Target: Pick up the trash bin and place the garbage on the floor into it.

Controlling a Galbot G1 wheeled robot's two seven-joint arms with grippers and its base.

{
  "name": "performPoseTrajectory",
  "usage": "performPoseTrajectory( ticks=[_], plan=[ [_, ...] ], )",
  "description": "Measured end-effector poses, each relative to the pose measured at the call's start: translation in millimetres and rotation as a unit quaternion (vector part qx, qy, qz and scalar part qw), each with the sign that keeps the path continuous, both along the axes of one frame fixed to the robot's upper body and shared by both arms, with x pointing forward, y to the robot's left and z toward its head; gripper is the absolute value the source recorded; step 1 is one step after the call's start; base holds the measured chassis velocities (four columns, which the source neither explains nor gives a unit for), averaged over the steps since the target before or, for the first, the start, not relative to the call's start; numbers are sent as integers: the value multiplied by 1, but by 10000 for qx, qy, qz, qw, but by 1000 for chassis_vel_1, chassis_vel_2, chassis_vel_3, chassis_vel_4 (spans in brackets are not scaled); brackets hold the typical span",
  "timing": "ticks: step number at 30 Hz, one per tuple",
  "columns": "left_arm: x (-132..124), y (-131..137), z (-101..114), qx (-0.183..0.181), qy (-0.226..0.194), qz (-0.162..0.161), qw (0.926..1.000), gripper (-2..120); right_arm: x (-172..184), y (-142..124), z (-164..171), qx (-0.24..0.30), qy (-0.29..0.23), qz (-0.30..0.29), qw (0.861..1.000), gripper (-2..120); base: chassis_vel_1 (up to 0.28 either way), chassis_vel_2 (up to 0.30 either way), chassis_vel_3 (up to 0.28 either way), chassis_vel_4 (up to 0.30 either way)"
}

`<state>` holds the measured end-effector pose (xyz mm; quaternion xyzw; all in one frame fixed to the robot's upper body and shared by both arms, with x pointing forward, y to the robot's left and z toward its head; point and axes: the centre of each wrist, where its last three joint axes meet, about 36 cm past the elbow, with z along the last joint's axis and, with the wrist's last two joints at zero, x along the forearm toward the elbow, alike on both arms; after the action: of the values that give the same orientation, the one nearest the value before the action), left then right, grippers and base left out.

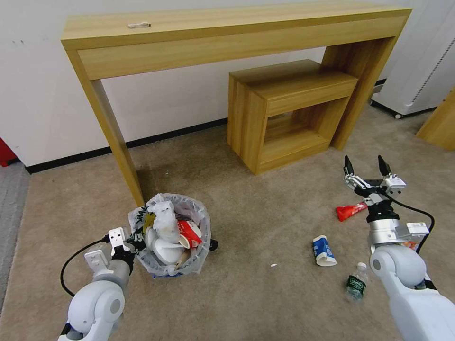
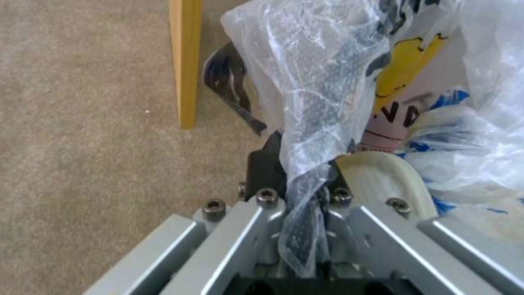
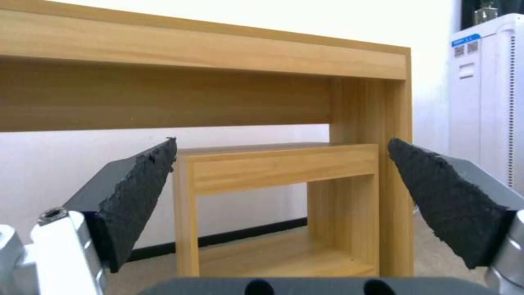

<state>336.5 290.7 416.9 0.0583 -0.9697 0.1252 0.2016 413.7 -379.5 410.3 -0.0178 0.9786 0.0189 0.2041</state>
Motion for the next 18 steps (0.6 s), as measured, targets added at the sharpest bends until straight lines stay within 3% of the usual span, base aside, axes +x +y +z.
performPoseTrajectory(
  ticks=[18],
  plan=[
    [1,-2,-2,-17,11,-29,10000,0,-5,9,-14,86,70,12,9999,99,0,0,0,0]
  ],
)
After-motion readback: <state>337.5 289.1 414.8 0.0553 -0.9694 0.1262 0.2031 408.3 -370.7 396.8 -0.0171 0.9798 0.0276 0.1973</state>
